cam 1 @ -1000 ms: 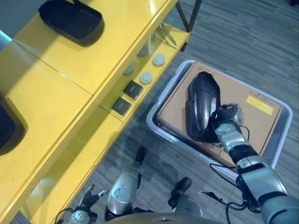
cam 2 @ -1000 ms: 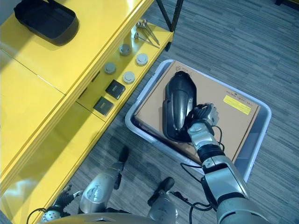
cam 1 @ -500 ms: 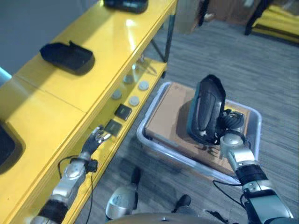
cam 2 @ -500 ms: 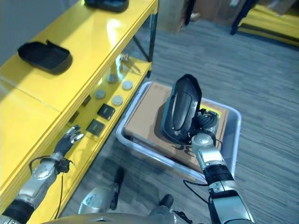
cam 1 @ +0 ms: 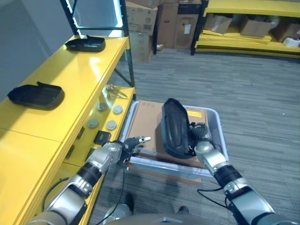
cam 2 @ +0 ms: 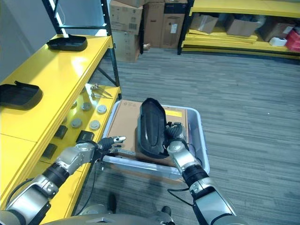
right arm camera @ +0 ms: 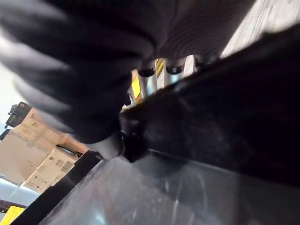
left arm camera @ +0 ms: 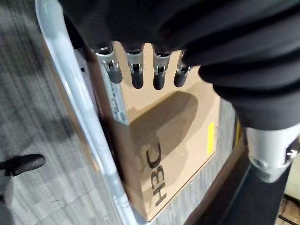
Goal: Move parts from the plastic box to the shelf.
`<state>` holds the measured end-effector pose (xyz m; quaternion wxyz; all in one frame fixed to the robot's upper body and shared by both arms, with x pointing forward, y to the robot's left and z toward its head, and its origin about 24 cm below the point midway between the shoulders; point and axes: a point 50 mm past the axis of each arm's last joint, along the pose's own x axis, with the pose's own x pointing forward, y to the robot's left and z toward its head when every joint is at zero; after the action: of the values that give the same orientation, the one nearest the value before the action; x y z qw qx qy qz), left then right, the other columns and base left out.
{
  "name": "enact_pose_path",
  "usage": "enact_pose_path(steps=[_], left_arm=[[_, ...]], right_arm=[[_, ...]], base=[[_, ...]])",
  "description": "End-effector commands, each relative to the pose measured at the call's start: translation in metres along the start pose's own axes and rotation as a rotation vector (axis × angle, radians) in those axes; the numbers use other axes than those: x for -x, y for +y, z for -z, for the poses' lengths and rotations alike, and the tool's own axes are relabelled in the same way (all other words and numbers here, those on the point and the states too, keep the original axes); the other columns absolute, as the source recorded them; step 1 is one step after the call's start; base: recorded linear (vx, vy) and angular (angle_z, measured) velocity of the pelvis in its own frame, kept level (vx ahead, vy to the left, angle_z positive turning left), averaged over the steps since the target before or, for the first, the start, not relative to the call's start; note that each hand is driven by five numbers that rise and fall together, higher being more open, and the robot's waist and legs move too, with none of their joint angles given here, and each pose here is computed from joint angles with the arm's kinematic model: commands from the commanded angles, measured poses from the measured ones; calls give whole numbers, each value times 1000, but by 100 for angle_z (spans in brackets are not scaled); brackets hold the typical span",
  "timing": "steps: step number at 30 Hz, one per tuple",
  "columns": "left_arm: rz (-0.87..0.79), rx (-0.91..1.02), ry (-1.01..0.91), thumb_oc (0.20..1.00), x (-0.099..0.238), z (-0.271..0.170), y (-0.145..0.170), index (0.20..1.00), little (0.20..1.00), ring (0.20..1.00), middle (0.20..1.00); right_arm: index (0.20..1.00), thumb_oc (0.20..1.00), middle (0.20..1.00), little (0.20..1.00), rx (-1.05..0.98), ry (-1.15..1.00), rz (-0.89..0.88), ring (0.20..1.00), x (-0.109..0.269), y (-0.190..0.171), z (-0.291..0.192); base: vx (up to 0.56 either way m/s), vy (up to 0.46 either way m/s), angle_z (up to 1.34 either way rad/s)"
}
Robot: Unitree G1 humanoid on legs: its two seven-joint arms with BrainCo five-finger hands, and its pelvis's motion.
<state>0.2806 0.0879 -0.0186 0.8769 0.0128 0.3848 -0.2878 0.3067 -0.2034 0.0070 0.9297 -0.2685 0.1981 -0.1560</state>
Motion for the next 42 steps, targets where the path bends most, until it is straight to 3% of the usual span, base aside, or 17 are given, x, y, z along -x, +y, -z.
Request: enact_pose_path(steps=[1, 6, 17, 28, 36, 42], left_arm=[[-25, -43, 91, 1000, -9, 4, -3, 1000, 1000, 1000, 1000], [42, -12, 68, 1000, -13, -3, -15, 1000, 1000, 1000, 1000], [297, 311, -115, 1000, -16, -30, -69, 1000, 1000, 1000, 1000], [323, 379, -183, 1000, -11, -40, -65, 1000, 1000, 1000, 1000], [278, 135, -187, 1000, -10, -39, -58, 1000, 1000, 1000, 1000], [284, -60, -172, 1000, -8, -45, -70, 1000, 1000, 1000, 1000]], right_arm=[[200, 200, 200, 200, 7, -166, 17, 200, -9, -6, -47], [200, 200, 200, 200, 36, -168, -24, 200, -6, 4, -45], [200, 200, 200, 200, 126, -215, -124, 200, 2, 30, -54], [200, 200, 200, 200, 151, -223, -145, 200, 1, 30, -58], [200, 200, 200, 200, 165, -225, -152, 200, 3, 33, -52], [200, 200, 200, 200, 199, -284, -185, 200, 5, 37, -69]], base=[[45, -3, -19], [29, -2, -8], [15, 3, 0], [9, 1, -1], [0, 0, 0], [0, 0, 0]])
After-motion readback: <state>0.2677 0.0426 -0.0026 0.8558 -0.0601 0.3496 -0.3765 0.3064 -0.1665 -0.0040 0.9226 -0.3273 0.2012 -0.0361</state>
